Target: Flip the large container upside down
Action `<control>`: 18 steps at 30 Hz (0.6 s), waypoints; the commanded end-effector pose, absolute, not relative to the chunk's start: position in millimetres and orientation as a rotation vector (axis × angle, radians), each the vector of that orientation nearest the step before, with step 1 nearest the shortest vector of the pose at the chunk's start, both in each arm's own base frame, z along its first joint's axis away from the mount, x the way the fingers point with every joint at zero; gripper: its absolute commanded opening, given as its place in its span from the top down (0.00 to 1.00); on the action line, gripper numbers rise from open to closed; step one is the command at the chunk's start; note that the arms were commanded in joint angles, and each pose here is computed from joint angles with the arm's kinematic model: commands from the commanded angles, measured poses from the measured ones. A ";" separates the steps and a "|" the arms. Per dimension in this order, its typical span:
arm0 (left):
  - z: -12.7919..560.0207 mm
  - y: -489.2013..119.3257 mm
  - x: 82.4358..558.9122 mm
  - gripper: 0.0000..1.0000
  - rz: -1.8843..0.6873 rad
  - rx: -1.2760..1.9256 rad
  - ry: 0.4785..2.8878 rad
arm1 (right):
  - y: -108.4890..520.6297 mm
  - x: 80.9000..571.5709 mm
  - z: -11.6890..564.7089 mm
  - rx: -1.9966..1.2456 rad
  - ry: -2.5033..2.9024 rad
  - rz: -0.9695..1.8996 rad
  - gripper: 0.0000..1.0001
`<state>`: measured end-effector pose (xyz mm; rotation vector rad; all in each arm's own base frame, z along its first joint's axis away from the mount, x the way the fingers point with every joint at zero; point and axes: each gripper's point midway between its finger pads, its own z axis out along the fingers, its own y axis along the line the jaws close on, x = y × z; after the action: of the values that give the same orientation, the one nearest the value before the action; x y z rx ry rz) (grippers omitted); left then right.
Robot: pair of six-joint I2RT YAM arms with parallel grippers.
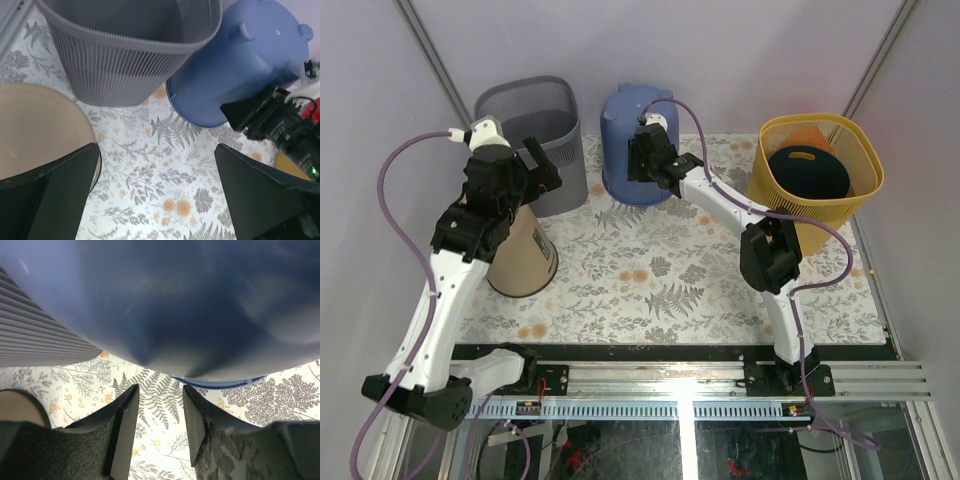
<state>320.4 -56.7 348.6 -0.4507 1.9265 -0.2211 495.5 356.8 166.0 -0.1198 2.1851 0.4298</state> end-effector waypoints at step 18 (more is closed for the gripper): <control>380.4 -82.8 496.0 0.00 -0.148 -0.336 1.746 | 331.4 422.0 234.7 -0.202 2.137 0.604 0.51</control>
<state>469.4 -87.0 354.1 -0.3502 1.8767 -0.1700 433.1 331.8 206.6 -0.1981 2.1954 0.5321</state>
